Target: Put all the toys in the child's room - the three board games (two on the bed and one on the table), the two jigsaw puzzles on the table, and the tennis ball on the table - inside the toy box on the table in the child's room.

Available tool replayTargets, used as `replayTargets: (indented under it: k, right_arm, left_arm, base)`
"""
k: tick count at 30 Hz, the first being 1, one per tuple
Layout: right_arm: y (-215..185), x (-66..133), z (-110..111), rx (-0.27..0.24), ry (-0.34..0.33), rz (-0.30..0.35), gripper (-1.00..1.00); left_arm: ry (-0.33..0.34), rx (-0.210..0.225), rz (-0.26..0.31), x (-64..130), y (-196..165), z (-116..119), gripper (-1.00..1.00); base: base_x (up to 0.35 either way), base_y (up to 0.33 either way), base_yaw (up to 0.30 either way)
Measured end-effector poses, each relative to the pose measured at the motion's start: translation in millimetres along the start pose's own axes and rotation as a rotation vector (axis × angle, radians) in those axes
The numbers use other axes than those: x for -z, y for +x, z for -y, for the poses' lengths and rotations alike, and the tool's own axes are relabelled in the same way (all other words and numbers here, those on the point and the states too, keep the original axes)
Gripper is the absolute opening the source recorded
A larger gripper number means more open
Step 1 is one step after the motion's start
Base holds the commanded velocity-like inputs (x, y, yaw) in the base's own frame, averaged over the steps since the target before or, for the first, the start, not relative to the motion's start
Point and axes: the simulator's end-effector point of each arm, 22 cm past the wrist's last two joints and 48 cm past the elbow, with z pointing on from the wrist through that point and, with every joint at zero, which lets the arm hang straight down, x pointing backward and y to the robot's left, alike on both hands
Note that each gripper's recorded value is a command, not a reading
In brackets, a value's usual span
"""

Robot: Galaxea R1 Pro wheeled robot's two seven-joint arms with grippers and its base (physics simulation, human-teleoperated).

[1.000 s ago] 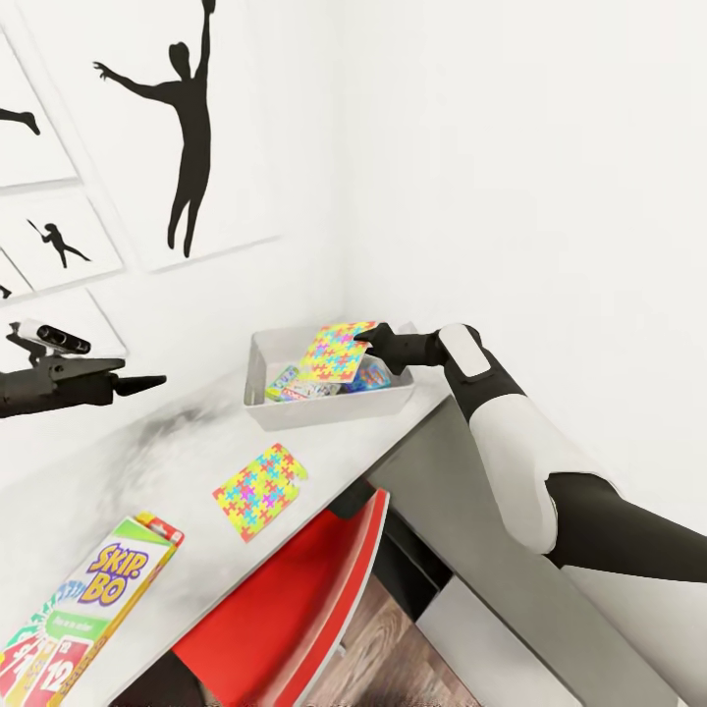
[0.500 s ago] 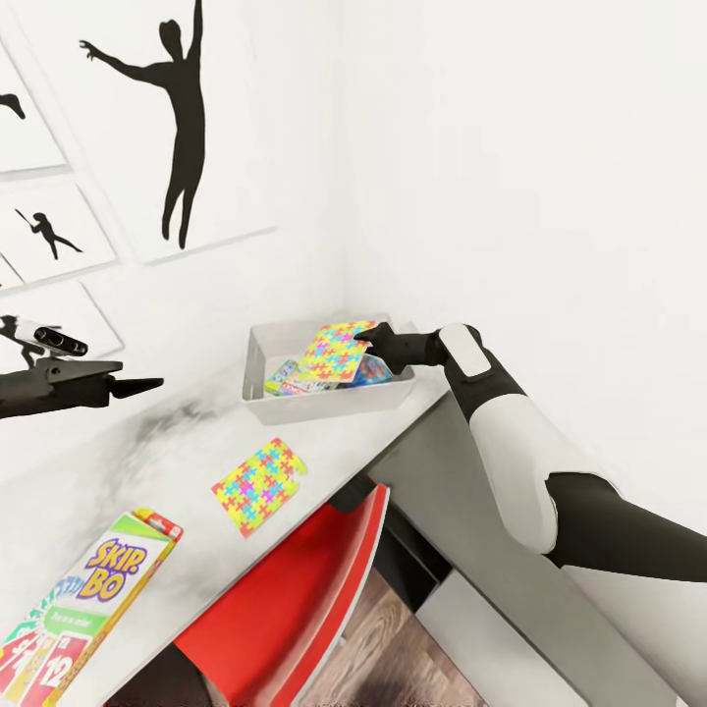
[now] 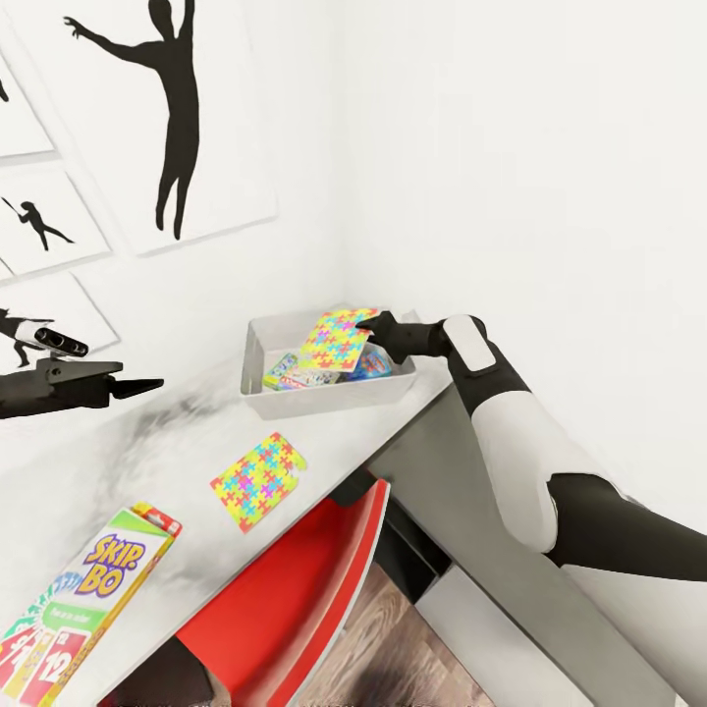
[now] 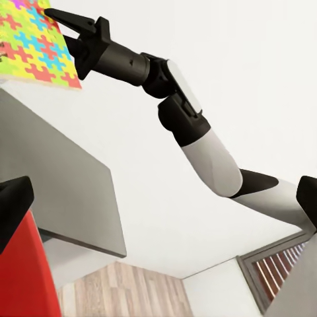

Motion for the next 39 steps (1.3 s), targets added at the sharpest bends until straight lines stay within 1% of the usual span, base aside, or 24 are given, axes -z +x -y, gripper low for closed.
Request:
replayTargets:
  k: [11, 20, 27, 39]
  right_arm:
    - [-9, -1.0, -3, 0.01, -0.018, 0.02, -1.0]
    - [-10, -5.1, 1, 0.009, -0.018, 0.021, -1.0]
    - [-21, -1.9, -8, 0.029, -0.039, 0.044, -1.0]
    - [-20, -8.7, 1, 0.024, -0.034, 0.04, -1.0]
  left_arm:
    - [-0.004, 0.018, -0.002, -0.3, 3, -11, 1.0]
    - [-0.008, 0.032, -0.003, -0.5, 5, -19, 1.0]
    - [-0.01, 0.044, -0.005, -0.8, 7, -26, 1.0]
    - [-0.016, 0.061, -0.006, -0.2, 10, -37, 1.0]
  base:
    - [0.0, 0.0, 0.0]
    - [0.0, 0.0, 0.0]
    - [0.0, 0.0, 0.0]
    - [0.0, 0.0, 0.0]
